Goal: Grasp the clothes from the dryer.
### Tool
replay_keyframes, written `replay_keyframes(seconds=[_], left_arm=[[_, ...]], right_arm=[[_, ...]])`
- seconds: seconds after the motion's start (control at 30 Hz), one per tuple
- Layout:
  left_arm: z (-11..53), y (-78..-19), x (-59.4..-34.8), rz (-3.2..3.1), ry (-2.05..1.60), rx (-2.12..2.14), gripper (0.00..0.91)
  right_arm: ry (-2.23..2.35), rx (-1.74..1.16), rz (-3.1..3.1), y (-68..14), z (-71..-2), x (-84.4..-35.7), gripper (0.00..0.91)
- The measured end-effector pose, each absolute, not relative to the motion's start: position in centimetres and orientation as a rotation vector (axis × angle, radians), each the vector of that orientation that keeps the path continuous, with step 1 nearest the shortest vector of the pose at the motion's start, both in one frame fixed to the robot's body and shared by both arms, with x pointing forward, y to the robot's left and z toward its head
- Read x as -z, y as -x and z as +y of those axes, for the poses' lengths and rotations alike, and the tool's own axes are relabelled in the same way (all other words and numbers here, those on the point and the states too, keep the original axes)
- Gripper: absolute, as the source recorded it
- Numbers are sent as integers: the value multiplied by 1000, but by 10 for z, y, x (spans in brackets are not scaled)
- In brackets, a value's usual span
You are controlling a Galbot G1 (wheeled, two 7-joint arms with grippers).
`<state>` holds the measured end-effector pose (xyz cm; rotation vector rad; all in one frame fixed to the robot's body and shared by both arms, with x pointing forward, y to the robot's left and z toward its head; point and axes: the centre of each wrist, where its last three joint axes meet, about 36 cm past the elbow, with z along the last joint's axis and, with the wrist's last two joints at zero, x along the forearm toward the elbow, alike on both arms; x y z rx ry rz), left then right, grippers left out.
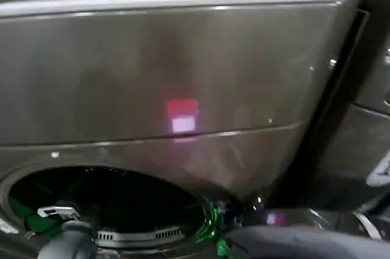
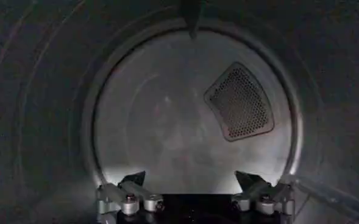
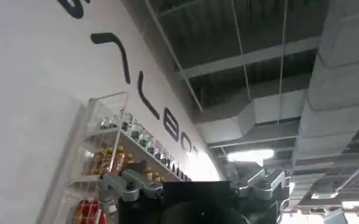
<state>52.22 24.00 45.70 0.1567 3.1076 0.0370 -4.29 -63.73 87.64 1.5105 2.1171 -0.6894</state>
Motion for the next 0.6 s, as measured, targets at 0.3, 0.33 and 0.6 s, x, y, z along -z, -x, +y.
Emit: replay_keyframes(seconds=[0.3, 0.33, 0.6], left_arm=[[240, -598, -450, 3145, -159, -41, 907], [239, -606, -450, 3151, -167, -41, 907], [236, -661, -450, 3202, -256, -89, 907]], right_arm=[[-1509, 690, 2109, 51, -637, -878, 907], [-1509, 691, 2109, 51, -637, -878, 907], [-1505, 691, 2107, 54, -638, -878, 907]])
